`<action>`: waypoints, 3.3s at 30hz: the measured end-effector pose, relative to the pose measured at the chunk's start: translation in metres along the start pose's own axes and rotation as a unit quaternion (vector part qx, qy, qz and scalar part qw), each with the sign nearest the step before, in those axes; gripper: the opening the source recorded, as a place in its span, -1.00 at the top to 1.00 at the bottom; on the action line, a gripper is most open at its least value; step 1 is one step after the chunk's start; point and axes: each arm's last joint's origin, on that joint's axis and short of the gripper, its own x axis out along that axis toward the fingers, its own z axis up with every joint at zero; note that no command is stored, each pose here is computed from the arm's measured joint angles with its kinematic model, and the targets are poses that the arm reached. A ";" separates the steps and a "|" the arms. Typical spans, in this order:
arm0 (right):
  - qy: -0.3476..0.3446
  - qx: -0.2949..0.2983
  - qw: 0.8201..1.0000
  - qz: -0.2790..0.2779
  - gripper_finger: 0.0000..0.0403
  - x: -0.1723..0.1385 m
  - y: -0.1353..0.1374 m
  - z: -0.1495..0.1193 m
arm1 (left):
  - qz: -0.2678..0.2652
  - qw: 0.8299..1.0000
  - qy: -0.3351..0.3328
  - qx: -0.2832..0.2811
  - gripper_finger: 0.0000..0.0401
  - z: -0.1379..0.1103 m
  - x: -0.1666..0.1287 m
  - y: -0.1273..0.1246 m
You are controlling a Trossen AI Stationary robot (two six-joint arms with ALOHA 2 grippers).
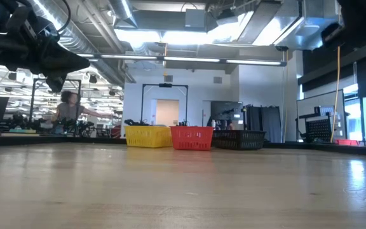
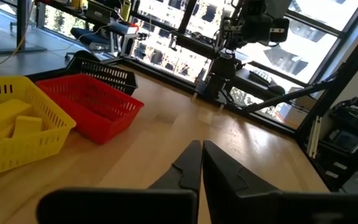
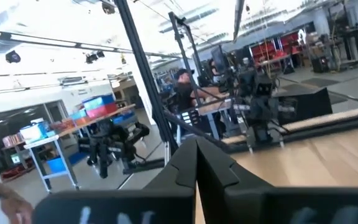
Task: Sort & place blocks by color
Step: Return to Home Position
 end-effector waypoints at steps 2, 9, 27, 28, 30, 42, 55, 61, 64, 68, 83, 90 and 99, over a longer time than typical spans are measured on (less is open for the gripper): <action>-0.001 0.000 1.000 0.001 0.99 0.002 -0.005 -0.012 | 0.000 1.000 -0.001 0.000 0.98 0.000 0.000 0.000; -0.031 0.005 0.999 0.013 0.99 0.004 -0.018 -0.043 | 0.001 1.000 -0.001 0.000 0.99 0.000 0.000 0.000; 0.090 -0.061 0.991 -0.084 0.99 0.003 -0.031 -0.066 | 0.001 1.000 -0.002 0.000 0.90 0.000 0.000 0.000; 0.089 -0.059 0.991 -0.084 0.98 0.003 -0.031 -0.066 | 0.001 1.000 -0.002 0.000 0.91 0.000 0.000 0.000; 0.089 -0.059 0.991 -0.083 0.96 0.003 -0.031 -0.066 | 0.001 1.000 -0.002 0.000 0.93 0.000 0.000 0.000; 0.089 -0.060 0.991 -0.082 0.90 0.003 -0.031 -0.066 | 0.001 1.000 -0.002 0.000 1.00 0.000 0.000 0.000; 0.089 -0.059 0.991 -0.082 0.90 0.003 -0.031 -0.066 | 0.001 1.000 -0.002 0.000 0.88 0.000 0.000 0.000; 0.089 -0.059 0.991 -0.082 0.90 0.003 -0.031 -0.066 | 0.001 1.000 -0.002 0.000 0.88 0.000 0.000 0.000; 0.089 -0.060 0.991 -0.082 0.90 0.003 -0.031 -0.066 | 0.001 1.000 -0.002 0.000 0.90 0.000 0.000 0.000; 0.089 -0.059 0.991 -0.082 0.90 0.003 -0.031 -0.066 | 0.001 1.000 -0.002 0.000 0.93 0.000 0.000 0.000; 0.089 -0.059 0.991 -0.083 0.90 0.003 -0.031 -0.066 | 0.001 1.000 -0.002 0.000 0.92 0.000 0.000 0.000; 0.089 -0.059 0.991 -0.083 0.90 0.003 -0.031 -0.066 | 0.001 1.000 -0.002 0.000 0.87 0.000 0.000 0.000; 0.089 -0.059 0.991 -0.083 0.90 0.003 -0.031 -0.066 | 0.001 1.000 -0.002 0.000 0.92 0.000 0.000 0.000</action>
